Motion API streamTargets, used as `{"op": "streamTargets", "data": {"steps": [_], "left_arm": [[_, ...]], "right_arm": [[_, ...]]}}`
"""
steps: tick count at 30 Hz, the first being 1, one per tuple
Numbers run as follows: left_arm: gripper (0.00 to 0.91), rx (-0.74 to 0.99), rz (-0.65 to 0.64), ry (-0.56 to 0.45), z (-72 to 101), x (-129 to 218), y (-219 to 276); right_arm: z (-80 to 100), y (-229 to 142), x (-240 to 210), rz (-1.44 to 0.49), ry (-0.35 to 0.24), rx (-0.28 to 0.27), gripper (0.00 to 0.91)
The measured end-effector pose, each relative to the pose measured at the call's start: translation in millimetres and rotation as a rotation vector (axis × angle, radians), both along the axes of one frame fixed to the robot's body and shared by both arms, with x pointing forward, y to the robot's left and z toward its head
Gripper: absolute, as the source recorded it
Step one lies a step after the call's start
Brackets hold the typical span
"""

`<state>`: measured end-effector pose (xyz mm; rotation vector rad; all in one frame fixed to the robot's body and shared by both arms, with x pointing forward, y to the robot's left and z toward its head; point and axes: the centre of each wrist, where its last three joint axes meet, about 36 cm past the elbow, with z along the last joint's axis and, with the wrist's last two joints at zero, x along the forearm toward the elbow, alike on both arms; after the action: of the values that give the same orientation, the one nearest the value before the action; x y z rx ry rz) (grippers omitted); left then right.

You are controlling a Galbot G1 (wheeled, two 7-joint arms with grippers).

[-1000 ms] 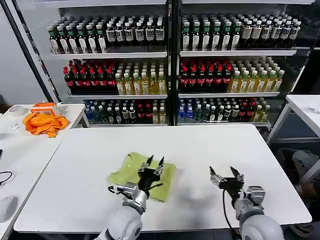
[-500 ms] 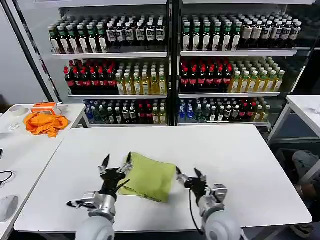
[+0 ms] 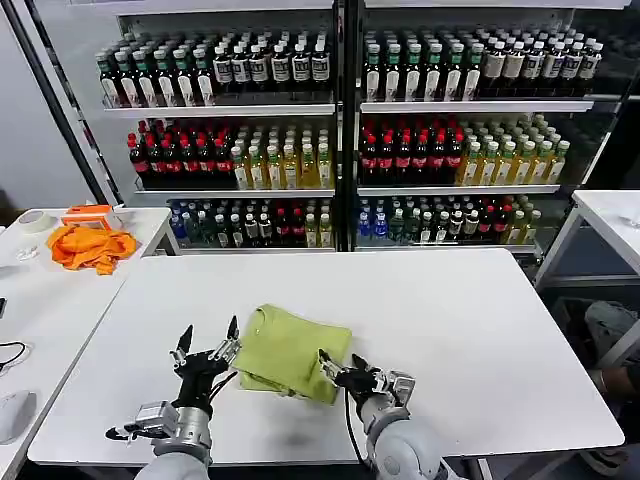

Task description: Fold and organize the clothes.

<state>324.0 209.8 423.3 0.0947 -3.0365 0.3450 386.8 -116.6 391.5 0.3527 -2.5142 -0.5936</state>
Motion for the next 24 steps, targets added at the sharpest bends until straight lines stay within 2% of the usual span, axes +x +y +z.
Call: {"op": "streamTargets", "data": {"steps": [1,13,19,24], "left_arm": [[0.907,0.001,0.003,0.001,-0.1,-1,1],[0.907,-0.001,0.02,0.009,-0.4,-8,5],[0.907,-0.002,0.021,0.015,-2.5,-9,4],[0.907,-0.004,0.017,0.02,-4.3,-10,4]], "right_arm": [[-0.6,1,2,-0.002,0.0,0.001,0.0],[1.4,-1,22,-0.019,-0.029,-0.003,0.0],[2.1,-6,34,-0.014,-0.055,-0.044,0.0],[2.2,-17,49,-0.008,-0.086,-0.113,0.0]]}}
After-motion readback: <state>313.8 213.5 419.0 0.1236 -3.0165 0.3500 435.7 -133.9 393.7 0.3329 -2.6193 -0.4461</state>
